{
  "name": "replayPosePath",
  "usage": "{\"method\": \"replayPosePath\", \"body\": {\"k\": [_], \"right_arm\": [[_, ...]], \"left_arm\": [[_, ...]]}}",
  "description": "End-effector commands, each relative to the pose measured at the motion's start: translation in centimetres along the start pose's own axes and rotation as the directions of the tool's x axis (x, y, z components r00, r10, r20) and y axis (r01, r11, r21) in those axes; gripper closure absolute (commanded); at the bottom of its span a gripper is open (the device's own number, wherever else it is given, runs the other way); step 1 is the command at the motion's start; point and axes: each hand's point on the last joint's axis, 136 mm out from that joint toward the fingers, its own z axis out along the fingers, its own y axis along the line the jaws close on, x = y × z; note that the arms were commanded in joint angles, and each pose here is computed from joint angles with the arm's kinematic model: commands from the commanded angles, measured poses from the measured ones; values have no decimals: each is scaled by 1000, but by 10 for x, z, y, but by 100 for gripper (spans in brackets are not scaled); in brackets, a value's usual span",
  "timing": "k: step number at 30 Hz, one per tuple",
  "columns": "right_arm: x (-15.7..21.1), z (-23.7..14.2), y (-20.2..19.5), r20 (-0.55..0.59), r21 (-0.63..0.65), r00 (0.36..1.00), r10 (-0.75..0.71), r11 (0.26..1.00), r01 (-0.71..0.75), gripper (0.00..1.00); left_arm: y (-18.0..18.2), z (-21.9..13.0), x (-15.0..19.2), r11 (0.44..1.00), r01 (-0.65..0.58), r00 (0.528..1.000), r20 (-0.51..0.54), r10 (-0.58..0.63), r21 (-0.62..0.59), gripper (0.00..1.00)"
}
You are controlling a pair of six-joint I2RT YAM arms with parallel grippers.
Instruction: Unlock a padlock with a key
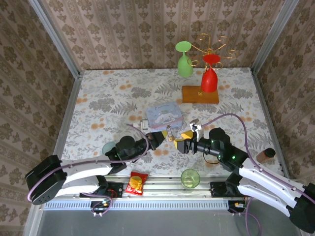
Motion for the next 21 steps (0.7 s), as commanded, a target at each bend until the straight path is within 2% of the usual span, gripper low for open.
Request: {"method": "replayPosePath", "body": {"k": [1, 9, 21], "right_arm": [[-41, -10, 53, 120, -271, 988, 94, 961, -58, 38], [-54, 0, 74, 123, -366, 990, 72, 930, -22, 51], [-56, 15, 81, 122, -421, 990, 65, 907, -8, 71]], "left_arm": [[-22, -11, -24, 990, -126, 985, 124, 117, 69, 100], [-53, -14, -32, 971, -178, 972, 182, 148, 161, 100], [-62, -4, -28, 966, -155, 974, 195, 115, 209, 100]]}}
